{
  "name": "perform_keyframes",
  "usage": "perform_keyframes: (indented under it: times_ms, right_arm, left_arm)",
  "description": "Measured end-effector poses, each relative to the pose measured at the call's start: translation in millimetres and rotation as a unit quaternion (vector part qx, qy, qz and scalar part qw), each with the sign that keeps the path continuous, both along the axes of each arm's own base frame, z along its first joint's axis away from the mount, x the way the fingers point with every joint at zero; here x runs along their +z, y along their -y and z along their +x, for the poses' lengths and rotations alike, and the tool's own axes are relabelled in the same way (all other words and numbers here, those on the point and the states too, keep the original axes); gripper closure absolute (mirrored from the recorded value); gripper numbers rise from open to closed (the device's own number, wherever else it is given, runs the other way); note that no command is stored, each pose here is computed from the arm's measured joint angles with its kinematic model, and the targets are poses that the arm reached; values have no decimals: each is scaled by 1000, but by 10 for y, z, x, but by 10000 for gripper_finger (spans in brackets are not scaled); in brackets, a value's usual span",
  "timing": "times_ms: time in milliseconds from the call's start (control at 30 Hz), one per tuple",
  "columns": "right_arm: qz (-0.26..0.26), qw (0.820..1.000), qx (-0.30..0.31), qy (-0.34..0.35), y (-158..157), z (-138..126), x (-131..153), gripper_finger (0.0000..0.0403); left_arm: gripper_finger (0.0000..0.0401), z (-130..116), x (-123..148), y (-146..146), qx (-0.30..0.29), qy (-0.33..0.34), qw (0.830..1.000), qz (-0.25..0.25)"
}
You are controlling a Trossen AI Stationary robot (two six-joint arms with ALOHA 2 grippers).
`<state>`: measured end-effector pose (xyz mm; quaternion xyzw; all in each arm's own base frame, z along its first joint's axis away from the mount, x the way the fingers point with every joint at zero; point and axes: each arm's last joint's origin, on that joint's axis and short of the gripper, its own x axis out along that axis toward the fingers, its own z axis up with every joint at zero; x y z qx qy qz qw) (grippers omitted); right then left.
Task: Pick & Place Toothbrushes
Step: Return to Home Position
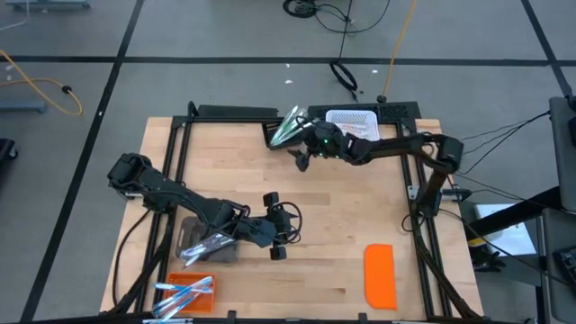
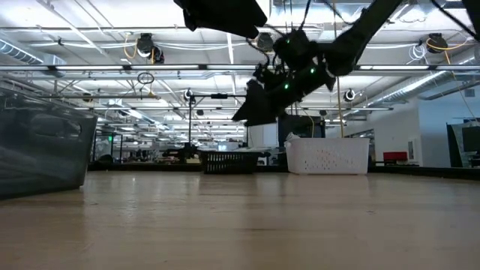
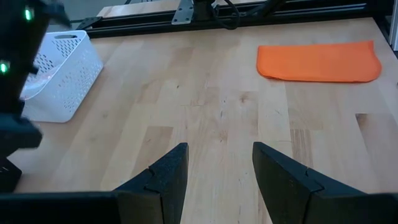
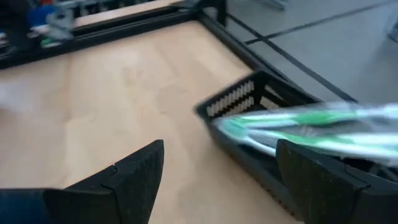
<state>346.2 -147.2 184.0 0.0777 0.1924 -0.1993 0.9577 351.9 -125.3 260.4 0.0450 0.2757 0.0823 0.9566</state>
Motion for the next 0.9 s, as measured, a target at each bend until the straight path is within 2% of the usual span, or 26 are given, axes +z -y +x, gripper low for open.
perform_keyframes:
  times_ms: [167,400,667,900]
  right_arm:
    - [-40,997,59,-33,-331,-124,323,103]
    - [-62,992,110,4,-795,-506,577,103]
    - [-75,982,164,57,-1224,-1150,623,103]
    - [-87,972,188,109,-1398,-1634,552,103]
  left_arm:
    - [219,2,5,-1,4,4,1000,2]
    - [219,27,18,-71,28,12,999,24]
    - [219,67,3,-267,50,-4,998,41]
    - [219,-59,153,-462,77,-18,996,50]
